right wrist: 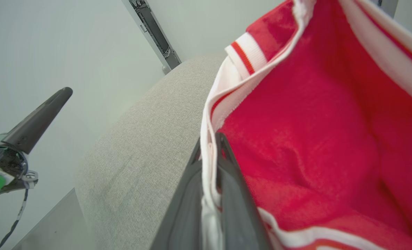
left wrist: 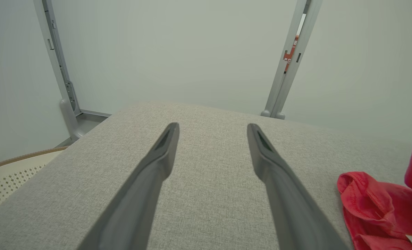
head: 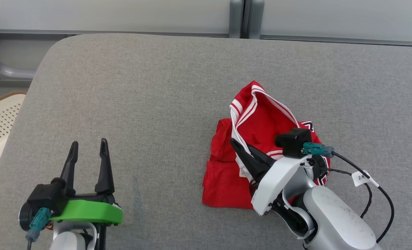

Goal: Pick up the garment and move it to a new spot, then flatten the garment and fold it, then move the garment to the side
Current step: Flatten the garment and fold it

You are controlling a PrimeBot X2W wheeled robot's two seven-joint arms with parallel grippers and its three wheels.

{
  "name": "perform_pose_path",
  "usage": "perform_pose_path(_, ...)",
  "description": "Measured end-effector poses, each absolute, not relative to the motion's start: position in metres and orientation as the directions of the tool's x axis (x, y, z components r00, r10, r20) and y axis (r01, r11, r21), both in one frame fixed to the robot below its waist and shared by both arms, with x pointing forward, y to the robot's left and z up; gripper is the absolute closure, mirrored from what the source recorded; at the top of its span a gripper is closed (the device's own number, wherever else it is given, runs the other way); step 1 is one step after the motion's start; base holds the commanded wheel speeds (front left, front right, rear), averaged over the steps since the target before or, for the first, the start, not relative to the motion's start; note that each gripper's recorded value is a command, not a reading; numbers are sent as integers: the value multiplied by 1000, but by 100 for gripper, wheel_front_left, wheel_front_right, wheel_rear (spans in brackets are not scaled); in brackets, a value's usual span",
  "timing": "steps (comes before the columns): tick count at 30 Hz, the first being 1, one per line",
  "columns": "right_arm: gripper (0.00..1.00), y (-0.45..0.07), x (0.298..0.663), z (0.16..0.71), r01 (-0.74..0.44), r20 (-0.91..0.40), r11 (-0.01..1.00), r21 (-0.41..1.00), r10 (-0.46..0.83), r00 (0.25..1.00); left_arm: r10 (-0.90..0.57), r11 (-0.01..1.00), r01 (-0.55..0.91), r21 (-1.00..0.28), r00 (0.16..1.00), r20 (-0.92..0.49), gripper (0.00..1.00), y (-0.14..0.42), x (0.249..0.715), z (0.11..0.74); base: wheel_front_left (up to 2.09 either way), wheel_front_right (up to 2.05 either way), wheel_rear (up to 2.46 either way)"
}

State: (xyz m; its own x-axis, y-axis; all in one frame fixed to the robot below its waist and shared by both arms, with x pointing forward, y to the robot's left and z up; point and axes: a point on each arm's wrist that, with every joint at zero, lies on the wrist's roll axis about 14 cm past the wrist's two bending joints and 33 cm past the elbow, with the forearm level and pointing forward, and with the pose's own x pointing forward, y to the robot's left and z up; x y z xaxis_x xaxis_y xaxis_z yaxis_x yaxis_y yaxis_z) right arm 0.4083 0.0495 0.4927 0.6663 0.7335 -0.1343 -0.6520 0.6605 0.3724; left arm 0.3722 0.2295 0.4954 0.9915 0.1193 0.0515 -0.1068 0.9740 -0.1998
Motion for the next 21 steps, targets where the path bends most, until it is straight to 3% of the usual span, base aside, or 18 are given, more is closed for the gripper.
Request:
perform_pose_path(1, 71, 52, 407, 492, -653, -134, 657, 376, 736, 663, 121, 974, -109, -200, 991, 50, 0, 230, 372, 495, 0, 0, 0)
perform_pose_path(2, 6, 53, 406, 492, -655, -127, 654, 377, 738, 663, 121, 974, -109, -200, 991, 49, 0, 230, 372, 494, 0, 0, 0)
perform_pose_path(3, 0, 53, 406, 494, -656, -114, 652, 380, 737, 666, 119, 974, -107, -201, 992, 48, 0, 229, 373, 494, 0, 0, 0)
perform_pose_path(13, 0, 12, 428, 558, -645, 142, 706, 292, 635, 759, 89, 978, -75, -195, 994, 63, 0, 220, 377, 499, 0, 0, 0)
perform_pose_path(21, 0, -80, 440, 583, -477, 258, 852, 216, 422, 869, 53, 982, -38, -185, 996, 78, 0, 210, 382, 503, 0, 0, 0)
